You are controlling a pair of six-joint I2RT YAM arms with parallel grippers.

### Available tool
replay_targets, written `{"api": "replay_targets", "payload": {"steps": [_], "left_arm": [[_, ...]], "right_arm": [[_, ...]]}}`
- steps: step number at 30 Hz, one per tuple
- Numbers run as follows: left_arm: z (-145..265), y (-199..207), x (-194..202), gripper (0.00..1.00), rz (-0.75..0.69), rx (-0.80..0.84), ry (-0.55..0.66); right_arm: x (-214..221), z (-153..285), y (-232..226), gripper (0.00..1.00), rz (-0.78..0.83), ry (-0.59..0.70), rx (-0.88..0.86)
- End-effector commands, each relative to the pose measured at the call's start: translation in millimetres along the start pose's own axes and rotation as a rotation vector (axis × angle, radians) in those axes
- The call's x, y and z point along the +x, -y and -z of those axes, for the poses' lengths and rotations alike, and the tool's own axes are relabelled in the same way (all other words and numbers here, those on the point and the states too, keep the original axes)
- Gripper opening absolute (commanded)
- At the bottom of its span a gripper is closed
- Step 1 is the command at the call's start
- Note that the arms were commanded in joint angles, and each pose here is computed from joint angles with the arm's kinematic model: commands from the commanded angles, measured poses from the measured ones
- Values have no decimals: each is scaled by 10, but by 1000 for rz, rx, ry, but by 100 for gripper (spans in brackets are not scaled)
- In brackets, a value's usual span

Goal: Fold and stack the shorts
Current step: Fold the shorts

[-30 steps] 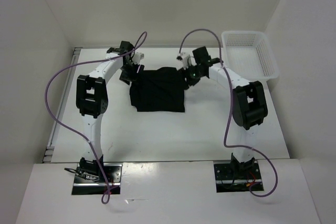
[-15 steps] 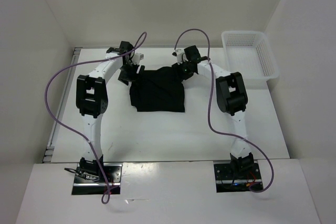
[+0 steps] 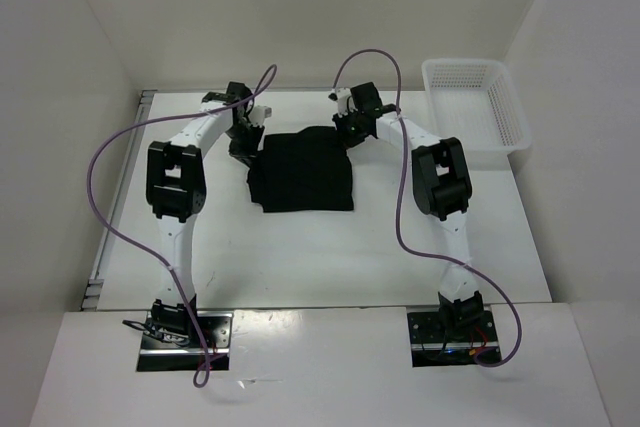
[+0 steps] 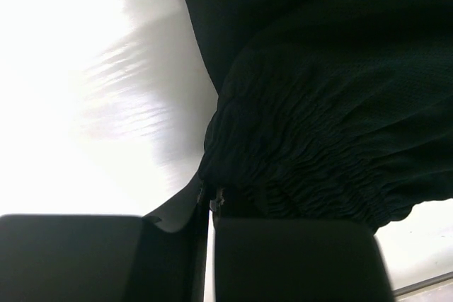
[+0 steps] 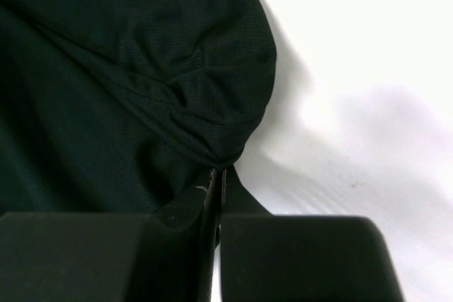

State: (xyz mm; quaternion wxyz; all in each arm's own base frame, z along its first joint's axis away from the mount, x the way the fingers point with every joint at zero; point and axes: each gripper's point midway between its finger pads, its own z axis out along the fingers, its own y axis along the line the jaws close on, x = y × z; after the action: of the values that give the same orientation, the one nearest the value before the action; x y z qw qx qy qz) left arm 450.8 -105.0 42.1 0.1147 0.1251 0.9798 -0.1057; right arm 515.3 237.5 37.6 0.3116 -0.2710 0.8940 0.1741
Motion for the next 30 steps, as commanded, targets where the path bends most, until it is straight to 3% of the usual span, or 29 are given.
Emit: {"api": "replay_targets", "payload": {"steps": [1,14,16,17,21,26,30], "left_arm": [[111,-175,-109,0,25,-20,32],[200,-308,-218,0,47,-22,76],[103,-324,-179,3,52,-20,54],[122,-324,-208,6,50,-21,63],[92,-296,-253,28,48,2,70],[82,-310,-321,71,45,-1,83],[156,-352,-388,84,40,-32,110]], "right_arm": [[-647,324,-16,0,40,161,19],[-982,382,280,0,12,241,124],[-914,287,347,11,-34,229,152],[-935,296,395,13,-34,238,178],[-850,191,459,62,-60,223,229],[-915,273,593,71,-65,246,312],[-920,352,594,76,-53,246,325]]}}
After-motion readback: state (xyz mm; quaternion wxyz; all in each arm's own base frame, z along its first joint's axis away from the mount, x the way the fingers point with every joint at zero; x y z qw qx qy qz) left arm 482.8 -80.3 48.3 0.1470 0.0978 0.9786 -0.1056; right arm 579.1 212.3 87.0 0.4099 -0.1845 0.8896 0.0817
